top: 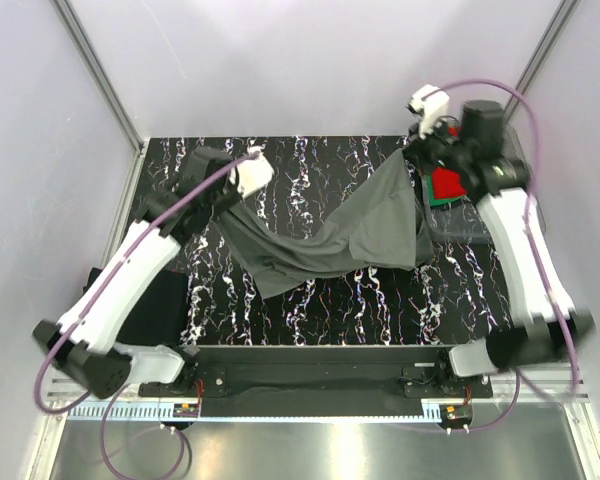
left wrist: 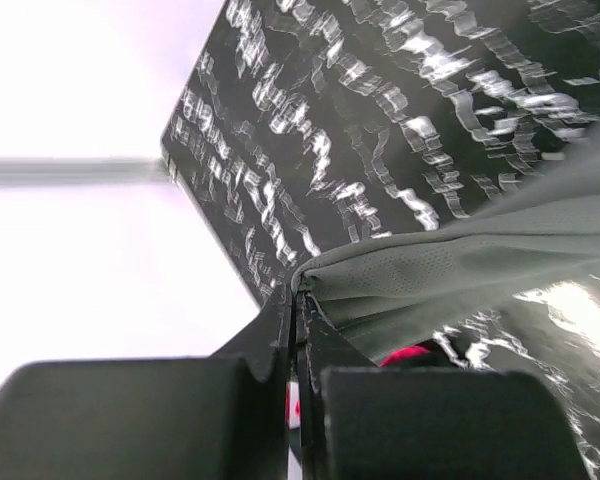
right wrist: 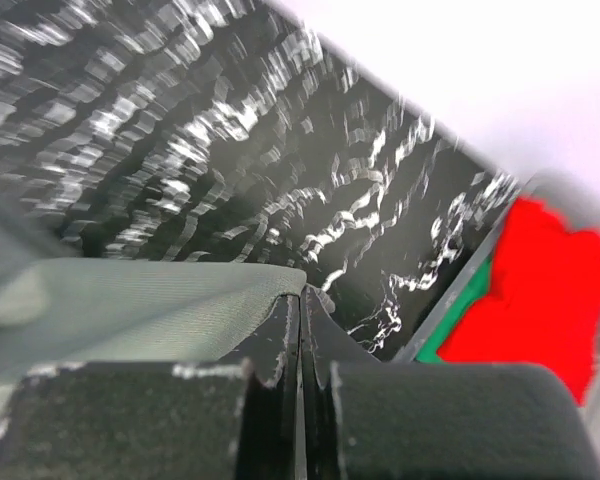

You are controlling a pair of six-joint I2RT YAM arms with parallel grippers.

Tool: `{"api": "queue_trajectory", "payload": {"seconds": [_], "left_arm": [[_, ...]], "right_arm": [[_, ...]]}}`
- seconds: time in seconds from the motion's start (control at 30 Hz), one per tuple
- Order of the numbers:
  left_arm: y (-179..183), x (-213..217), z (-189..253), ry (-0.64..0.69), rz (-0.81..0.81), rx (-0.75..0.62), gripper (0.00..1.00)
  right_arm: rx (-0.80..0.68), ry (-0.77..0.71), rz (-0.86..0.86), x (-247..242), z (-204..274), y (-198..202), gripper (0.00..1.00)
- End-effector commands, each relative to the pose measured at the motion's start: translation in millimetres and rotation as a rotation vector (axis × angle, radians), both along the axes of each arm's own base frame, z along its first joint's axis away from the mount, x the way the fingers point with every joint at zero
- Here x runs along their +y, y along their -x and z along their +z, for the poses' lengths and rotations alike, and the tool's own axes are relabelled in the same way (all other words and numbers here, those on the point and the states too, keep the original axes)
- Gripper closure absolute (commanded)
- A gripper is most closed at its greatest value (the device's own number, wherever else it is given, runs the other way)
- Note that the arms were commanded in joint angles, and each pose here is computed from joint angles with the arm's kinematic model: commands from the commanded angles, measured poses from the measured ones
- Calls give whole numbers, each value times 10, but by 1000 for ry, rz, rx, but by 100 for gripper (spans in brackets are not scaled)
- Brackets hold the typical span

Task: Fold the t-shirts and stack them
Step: Flatten the tshirt out

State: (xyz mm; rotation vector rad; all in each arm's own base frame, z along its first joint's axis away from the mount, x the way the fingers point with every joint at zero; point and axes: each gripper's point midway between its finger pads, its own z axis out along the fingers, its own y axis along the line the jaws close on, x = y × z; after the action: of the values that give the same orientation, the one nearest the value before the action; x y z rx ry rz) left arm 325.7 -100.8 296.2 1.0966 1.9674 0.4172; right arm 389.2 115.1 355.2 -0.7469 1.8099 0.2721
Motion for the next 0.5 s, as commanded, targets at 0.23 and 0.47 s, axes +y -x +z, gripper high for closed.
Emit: {"api": "queue_trajectory", "payload": {"seconds": [0.23, 0.47], "left_arm": [[-1700, 440, -1237, -106, 349, 155, 100], [-1796, 214, -1437, -22, 353, 189, 100]], "right_arm": [[372, 109, -188, -276, -1687, -1908, 66], [355, 175, 240, -303, -1673, -1119, 66]]}}
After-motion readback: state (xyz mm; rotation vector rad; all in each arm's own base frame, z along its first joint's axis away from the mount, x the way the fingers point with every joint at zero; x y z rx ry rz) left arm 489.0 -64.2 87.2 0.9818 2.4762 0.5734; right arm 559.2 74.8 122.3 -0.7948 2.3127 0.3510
